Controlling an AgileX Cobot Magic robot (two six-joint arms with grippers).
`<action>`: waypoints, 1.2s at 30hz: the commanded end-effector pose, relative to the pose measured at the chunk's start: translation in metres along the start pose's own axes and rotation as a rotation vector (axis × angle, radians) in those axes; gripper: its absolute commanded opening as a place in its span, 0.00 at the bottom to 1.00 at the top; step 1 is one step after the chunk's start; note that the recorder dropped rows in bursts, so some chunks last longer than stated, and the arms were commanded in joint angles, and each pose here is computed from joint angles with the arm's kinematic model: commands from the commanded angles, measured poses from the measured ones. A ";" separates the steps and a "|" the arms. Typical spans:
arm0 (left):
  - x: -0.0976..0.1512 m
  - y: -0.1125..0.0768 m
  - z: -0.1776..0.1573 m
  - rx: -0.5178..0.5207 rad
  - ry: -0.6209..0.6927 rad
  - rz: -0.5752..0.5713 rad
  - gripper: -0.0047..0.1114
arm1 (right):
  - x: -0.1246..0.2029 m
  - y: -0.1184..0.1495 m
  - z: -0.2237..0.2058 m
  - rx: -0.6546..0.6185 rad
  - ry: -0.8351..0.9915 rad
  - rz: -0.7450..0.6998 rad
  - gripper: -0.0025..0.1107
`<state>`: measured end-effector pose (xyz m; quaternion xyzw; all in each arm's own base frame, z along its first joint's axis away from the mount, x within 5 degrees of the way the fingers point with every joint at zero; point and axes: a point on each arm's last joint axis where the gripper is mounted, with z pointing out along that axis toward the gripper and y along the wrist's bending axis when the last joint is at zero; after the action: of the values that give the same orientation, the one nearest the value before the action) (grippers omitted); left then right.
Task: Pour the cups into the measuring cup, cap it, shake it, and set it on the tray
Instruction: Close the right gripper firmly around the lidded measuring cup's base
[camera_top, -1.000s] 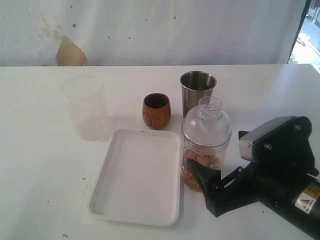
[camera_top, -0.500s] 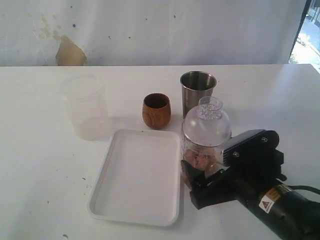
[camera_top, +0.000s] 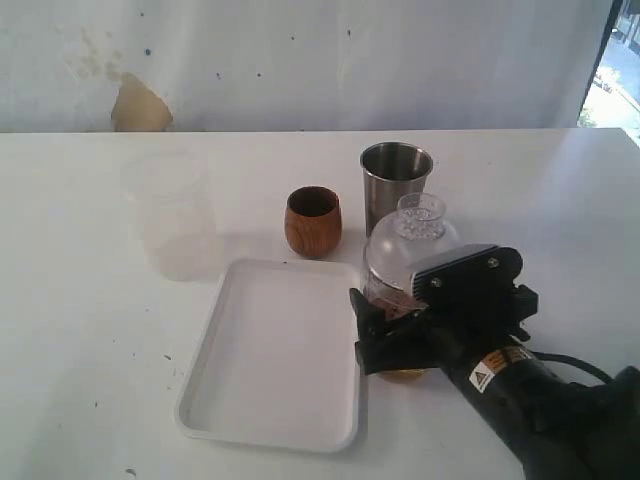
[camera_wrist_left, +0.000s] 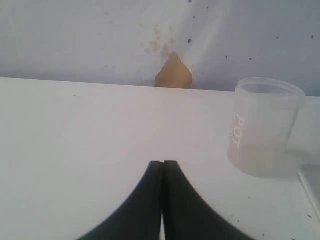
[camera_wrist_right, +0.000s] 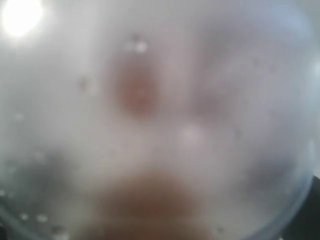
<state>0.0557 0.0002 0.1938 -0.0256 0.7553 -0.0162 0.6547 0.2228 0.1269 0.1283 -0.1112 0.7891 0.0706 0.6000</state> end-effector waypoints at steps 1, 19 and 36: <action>0.002 0.000 0.000 0.000 0.003 0.002 0.04 | -0.001 0.000 0.001 0.013 -0.017 0.024 0.95; 0.002 0.000 0.000 0.000 0.003 0.002 0.04 | 0.004 0.005 0.014 0.010 0.024 0.056 0.95; 0.002 0.000 0.000 0.000 0.003 0.002 0.04 | 0.002 0.005 0.014 0.014 0.002 0.057 0.95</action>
<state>0.0557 0.0002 0.1938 -0.0256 0.7553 -0.0162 0.6547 0.2324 0.1333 0.1206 -0.0881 0.7993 0.0807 0.5890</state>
